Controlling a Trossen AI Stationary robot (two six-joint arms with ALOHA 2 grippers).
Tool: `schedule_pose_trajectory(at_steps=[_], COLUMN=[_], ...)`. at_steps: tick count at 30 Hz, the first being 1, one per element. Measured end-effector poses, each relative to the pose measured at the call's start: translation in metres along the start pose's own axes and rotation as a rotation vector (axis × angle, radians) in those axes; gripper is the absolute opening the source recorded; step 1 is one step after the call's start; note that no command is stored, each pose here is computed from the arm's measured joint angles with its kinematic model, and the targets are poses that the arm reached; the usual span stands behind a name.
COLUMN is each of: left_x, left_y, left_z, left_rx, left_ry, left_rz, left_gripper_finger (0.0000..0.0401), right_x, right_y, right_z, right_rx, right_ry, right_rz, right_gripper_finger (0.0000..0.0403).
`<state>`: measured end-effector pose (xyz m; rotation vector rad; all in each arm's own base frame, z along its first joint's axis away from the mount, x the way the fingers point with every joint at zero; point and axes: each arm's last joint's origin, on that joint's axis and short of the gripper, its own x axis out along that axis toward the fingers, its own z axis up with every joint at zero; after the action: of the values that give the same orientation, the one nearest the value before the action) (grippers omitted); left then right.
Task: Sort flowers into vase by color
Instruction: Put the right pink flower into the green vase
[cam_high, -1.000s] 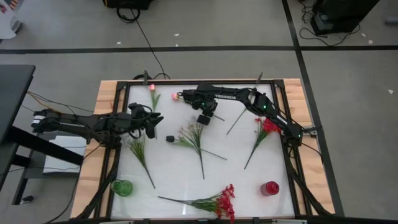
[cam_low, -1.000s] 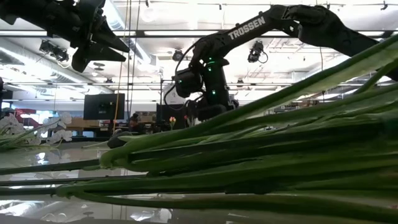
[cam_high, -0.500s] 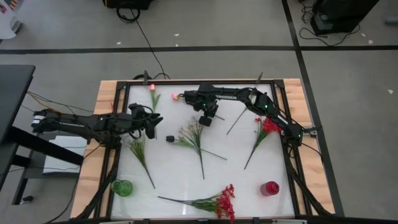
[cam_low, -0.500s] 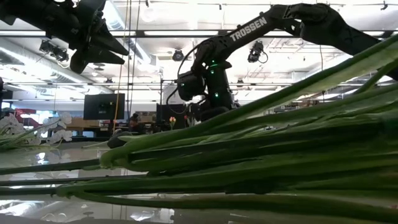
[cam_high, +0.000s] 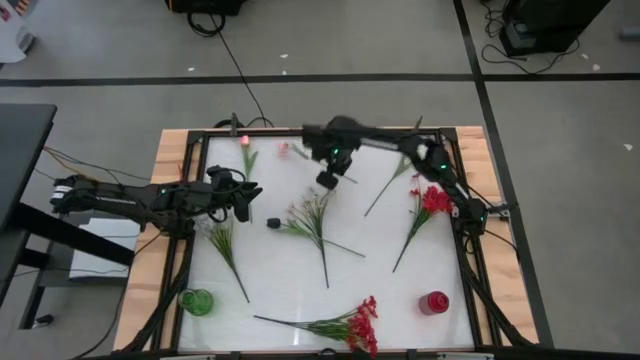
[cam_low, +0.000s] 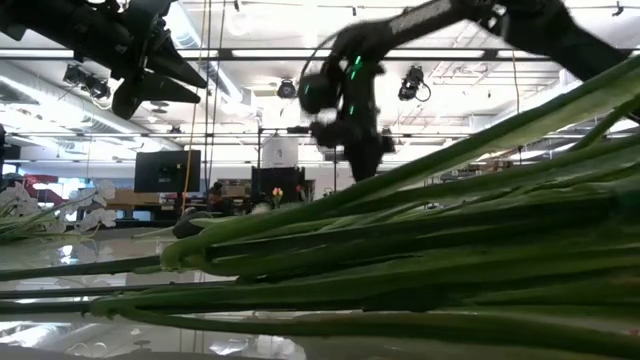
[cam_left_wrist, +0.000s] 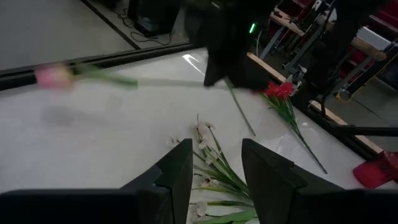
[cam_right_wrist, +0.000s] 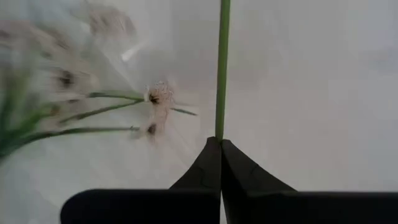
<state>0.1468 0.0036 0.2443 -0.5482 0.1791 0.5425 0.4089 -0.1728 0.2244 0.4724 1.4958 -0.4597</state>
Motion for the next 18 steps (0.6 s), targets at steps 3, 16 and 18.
schedule_pose_trajectory(at_steps=[3,16,18], left_x=[0.0,0.01,0.011], left_y=[-0.001,-0.022,-0.028], left_z=[0.002,0.032,0.039], left_rx=[-0.042,-0.019,0.003], left_ry=[-0.023,-0.363,-0.45], left_rz=[0.001,-0.088,-0.118], left_gripper_finger=[0.0144,0.0189,0.0209], right_x=[-0.032,-0.163,-0.172], right_y=[-0.004,0.035,0.048], right_z=[-0.004,-0.04,-0.045], right_rx=[0.027,-0.152,-0.183], right_ry=[-0.122,-0.737,-0.797], right_rz=[0.049,0.296,0.297], right_gripper_finger=[0.0003,0.0002,0.0002])
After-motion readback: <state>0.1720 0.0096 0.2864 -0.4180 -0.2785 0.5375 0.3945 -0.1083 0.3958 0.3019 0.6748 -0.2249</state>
